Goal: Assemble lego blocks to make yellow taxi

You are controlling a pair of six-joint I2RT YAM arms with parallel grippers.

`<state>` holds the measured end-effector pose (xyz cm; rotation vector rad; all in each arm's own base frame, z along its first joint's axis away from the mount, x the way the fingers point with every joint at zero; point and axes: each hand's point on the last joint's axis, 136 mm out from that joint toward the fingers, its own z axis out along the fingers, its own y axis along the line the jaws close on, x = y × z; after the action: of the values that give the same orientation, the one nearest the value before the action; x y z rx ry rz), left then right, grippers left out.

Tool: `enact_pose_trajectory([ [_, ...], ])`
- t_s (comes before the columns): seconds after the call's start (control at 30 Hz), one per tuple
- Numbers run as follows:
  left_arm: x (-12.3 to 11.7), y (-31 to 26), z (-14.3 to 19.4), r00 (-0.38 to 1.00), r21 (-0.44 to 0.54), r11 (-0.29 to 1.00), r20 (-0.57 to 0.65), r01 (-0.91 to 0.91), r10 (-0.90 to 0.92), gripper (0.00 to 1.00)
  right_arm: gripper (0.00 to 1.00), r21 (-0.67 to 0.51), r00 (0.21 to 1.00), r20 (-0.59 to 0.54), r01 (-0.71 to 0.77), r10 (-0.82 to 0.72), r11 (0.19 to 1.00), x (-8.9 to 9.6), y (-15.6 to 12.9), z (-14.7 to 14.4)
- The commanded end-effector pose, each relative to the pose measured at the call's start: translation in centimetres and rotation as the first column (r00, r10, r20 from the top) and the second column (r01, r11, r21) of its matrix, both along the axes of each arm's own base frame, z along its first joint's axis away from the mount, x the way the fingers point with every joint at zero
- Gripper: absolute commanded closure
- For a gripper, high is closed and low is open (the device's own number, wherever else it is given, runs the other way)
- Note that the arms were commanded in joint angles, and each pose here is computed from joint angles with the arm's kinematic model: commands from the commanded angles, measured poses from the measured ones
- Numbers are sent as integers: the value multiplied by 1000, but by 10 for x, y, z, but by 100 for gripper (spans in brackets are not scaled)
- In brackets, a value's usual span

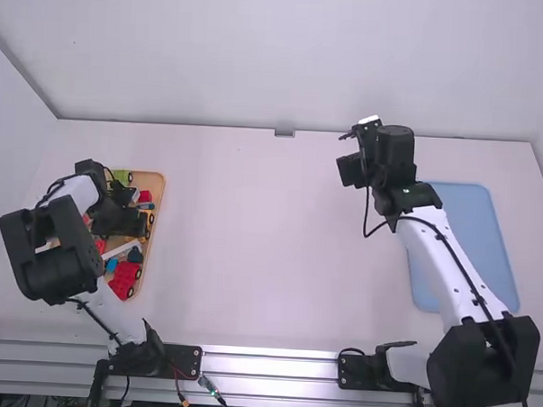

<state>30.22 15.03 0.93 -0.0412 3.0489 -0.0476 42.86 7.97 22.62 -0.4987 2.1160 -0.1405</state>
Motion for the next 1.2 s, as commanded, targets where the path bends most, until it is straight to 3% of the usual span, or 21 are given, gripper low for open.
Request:
enact_pose_trajectory([
  [0.0,-3,-12,-6,999,-44,998,-2,34,-34,19,1,1,1000,30,-7,7,1000,6,3,12],
  [0.37,-7,-15,-23,999,-37,998,21,48,-47,22,1,6,1000,27,-7,7,1000,5,3,12],
  [0.57,-5,-14,-26,998,-28,998,37,48,-47,41,1,5,1000,26,-7,7,1000,5,3,12],
  [0.7,3,-9,-17,998,-18,999,49,47,-46,64,1,5,1000,26,-6,6,1000,5,3,12],
  [1.03,25,-1,25,997,-22,999,72,23,-21,73,1,1,1000,21,-9,9,1000,5,3,10],
  [1.17,34,-24,43,987,-54,990,103,129,-123,73,1,1,1000,22,-9,9,1000,5,3,11],
])
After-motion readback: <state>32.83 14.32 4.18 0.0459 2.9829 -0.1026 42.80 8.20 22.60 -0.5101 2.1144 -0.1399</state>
